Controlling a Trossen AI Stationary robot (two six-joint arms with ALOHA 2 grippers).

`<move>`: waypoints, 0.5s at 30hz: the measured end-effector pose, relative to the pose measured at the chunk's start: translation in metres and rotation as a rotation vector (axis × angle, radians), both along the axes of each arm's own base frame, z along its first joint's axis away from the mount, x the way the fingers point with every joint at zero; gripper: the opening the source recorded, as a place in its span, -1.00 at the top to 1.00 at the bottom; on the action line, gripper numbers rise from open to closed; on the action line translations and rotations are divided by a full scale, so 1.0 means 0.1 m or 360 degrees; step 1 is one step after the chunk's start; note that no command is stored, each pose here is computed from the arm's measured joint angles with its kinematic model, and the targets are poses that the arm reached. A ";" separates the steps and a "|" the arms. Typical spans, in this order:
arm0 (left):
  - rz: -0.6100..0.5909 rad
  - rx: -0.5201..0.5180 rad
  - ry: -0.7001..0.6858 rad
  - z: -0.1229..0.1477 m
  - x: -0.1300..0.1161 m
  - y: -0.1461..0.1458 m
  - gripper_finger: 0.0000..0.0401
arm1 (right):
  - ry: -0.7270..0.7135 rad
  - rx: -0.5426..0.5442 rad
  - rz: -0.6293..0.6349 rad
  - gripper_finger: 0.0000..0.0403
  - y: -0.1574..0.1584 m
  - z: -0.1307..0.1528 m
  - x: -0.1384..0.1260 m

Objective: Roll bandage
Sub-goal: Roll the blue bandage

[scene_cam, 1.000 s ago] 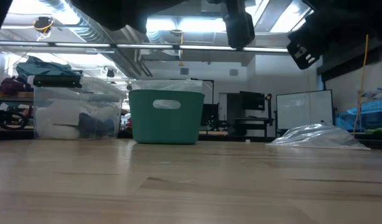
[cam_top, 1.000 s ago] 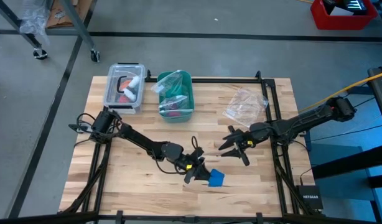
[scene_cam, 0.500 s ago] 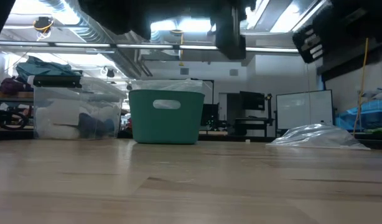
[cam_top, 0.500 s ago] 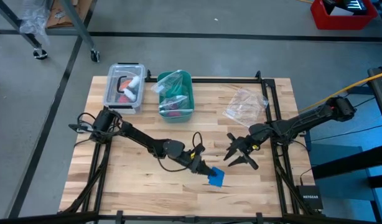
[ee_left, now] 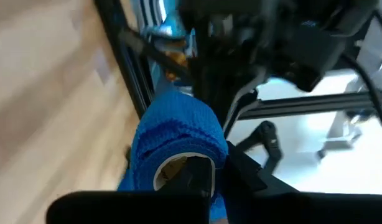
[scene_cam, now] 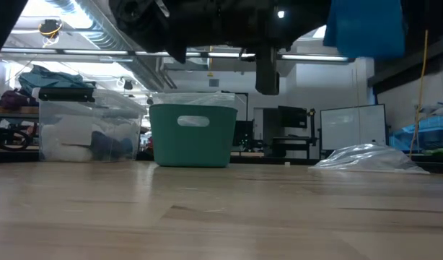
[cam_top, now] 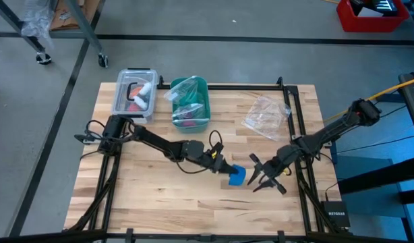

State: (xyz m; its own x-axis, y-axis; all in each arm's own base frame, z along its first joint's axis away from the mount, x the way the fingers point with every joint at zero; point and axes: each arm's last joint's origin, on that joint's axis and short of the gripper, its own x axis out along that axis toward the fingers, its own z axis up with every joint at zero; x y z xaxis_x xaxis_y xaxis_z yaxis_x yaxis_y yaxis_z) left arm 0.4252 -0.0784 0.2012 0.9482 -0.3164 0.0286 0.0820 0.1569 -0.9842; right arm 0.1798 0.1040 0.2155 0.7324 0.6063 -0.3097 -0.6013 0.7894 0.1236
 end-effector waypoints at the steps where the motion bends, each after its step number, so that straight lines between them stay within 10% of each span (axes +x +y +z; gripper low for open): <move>1: 0.0016 0.0047 -0.0022 0.00 0.00 0.01 0.98 | 0.0016 -0.0026 -0.0022 0.27 0.02 -0.02 -0.01; 15: 0.0131 0.0230 -0.0478 0.23 -0.02 0.06 0.98 | -0.0013 -0.0223 -0.0446 0.27 0.04 -0.06 -0.05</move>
